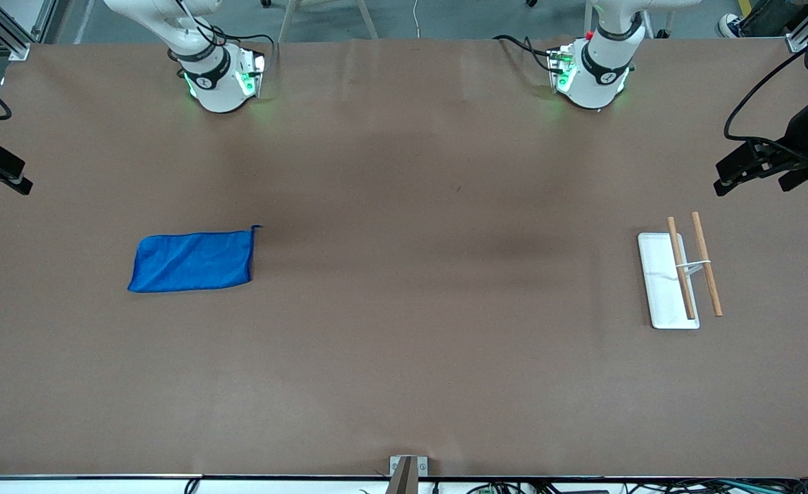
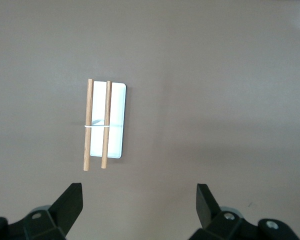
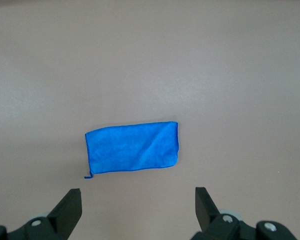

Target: Right arm passes towel to left arm to hang

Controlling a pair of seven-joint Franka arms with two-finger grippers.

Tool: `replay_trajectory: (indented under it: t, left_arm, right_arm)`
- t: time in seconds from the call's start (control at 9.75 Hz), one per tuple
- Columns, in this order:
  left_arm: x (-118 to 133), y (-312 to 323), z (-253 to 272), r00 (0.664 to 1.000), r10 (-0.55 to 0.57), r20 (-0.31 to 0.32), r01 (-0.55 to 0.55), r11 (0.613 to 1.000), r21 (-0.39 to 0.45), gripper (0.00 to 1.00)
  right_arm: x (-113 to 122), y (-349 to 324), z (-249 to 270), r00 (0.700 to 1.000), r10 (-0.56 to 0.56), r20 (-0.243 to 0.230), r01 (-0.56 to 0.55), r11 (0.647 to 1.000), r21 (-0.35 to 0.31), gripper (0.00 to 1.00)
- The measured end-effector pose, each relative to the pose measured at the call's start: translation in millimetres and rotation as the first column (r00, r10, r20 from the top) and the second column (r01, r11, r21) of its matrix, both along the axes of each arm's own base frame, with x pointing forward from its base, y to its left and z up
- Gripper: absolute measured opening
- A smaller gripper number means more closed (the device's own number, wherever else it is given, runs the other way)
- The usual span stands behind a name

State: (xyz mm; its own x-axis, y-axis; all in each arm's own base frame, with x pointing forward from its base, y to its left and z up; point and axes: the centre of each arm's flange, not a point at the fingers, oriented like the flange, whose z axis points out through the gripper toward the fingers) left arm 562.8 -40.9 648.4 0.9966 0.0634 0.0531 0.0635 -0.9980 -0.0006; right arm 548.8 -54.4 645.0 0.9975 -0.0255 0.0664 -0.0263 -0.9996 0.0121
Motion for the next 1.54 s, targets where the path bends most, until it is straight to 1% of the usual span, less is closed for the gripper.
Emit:
replay_trajectory:
  t: [0.1,0.21,0.31,0.51,0.62,0.82,1.03,1.23,1.54]
  left_arm:
    - [0,0,0,1.000,0.001,0.000,-0.001,1.000,0.000,1.00]
    - [0,0,0,1.000,0.001,0.000,-0.001,1.000,0.000,1.00]
    - [0,1,0,1.000,0.001,0.000,-0.001,1.000,0.000,1.00]
    - [0,1,0,1.000,0.001,-0.001,-0.001,1.000,0.000,1.00]
    - [0,1,0,1.000,0.002,-0.001,-0.002,1.000,0.000,1.00]
    - [0,1,-1,1.000,0.002,-0.002,-0.002,1.000,0.000,1.00]
    - [1,1,-2,1.000,0.002,-0.003,-0.002,1.000,0.000,1.00]
    - [1,1,-2,1.000,0.002,-0.004,-0.002,1.000,0.000,1.00]
    - [1,1,-2,1.000,0.002,-0.005,-0.002,1.000,0.000,1.00]
  right_arm:
    - [1,0,-16,1.000,0.001,-0.029,-0.001,1.000,0.002,1.00]
    - [6,1,-43,0.999,0.002,-0.051,-0.002,1.000,0.004,1.00]
    - [12,2,-78,0.998,0.007,-0.062,-0.007,1.000,0.004,1.00]
    - [19,8,-160,0.994,0.020,-0.108,-0.019,1.000,0.005,1.00]
    - [16,11,-210,0.991,0.032,-0.130,-0.033,0.999,-0.005,1.00]
    - [2,21,-309,0.985,0.080,-0.152,-0.087,0.996,-0.036,1.00]
    - [-11,31,-389,0.977,0.122,-0.174,-0.130,0.991,-0.033,1.00]
    - [-16,37,-431,0.976,0.141,-0.166,-0.148,0.989,-0.031,1.00]
    - [-21,36,-462,0.981,0.146,-0.130,-0.152,0.988,-0.033,1.00]
